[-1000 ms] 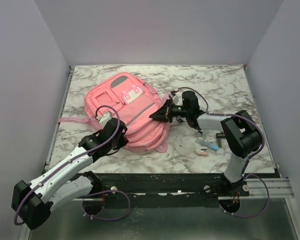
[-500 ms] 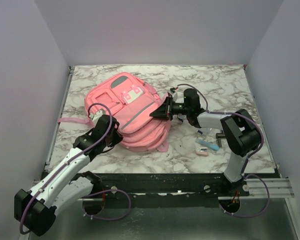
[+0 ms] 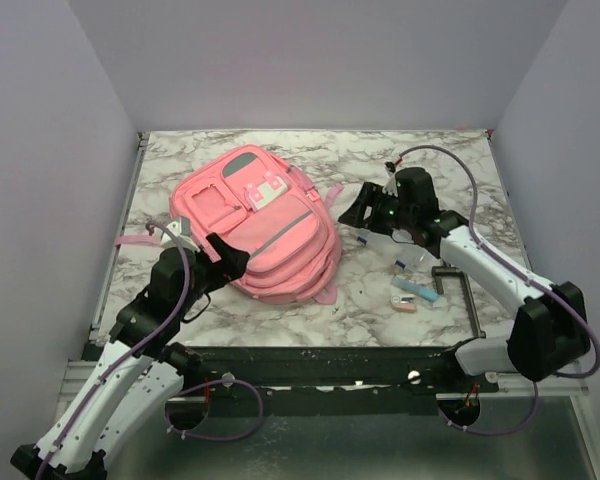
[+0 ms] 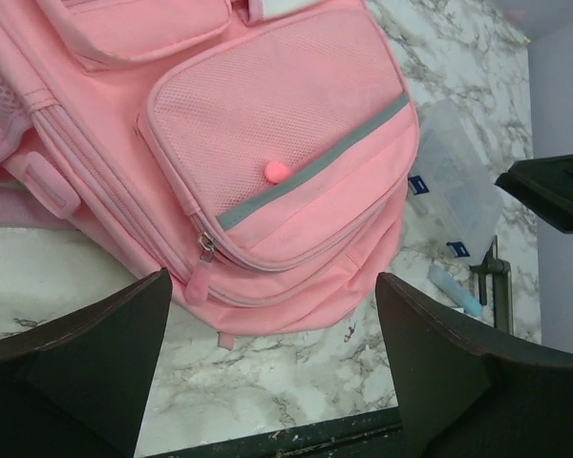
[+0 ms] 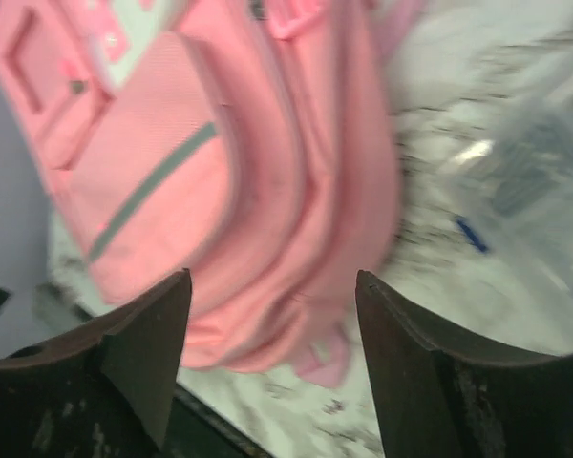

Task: Pack the student bag
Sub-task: Unzip the student bag at the center of the board.

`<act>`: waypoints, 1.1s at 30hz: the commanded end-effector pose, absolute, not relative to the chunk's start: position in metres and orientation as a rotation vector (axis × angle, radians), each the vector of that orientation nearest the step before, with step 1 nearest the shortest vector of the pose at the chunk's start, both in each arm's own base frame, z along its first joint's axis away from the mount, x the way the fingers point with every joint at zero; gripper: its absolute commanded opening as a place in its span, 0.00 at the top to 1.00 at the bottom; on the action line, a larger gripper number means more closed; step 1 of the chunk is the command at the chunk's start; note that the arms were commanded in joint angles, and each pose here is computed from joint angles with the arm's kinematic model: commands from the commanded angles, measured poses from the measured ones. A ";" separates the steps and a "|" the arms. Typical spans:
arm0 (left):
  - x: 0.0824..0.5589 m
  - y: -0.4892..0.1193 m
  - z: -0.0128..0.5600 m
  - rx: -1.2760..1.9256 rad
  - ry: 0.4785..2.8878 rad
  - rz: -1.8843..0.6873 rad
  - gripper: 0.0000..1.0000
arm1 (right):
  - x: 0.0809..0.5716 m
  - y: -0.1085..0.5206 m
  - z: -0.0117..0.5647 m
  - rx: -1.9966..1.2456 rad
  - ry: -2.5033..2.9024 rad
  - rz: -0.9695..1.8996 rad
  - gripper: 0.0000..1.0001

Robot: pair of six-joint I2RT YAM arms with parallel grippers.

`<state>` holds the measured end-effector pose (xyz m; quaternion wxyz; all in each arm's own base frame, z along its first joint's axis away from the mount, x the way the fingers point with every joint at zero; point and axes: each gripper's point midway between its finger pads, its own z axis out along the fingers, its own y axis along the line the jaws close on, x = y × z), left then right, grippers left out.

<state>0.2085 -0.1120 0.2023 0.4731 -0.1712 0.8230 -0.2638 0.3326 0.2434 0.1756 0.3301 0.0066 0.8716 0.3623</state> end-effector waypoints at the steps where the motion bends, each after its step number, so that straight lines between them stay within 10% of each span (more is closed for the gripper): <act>1: 0.214 -0.135 0.207 -0.314 2.062 -0.717 0.10 | 0.295 0.141 0.123 0.180 2.469 0.305 0.25; 11: 0.217 -0.170 0.204 -0.157 2.108 -0.855 0.05 | 0.208 0.084 0.083 0.851 2.421 0.222 0.01; 22: 0.212 -0.198 0.225 0.103 2.159 -0.943 0.04 | 0.179 0.083 0.056 1.363 2.359 0.235 0.00; 33: 0.233 -0.200 0.229 0.570 2.372 -0.321 0.06 | 0.186 0.079 0.039 1.539 2.262 0.195 0.01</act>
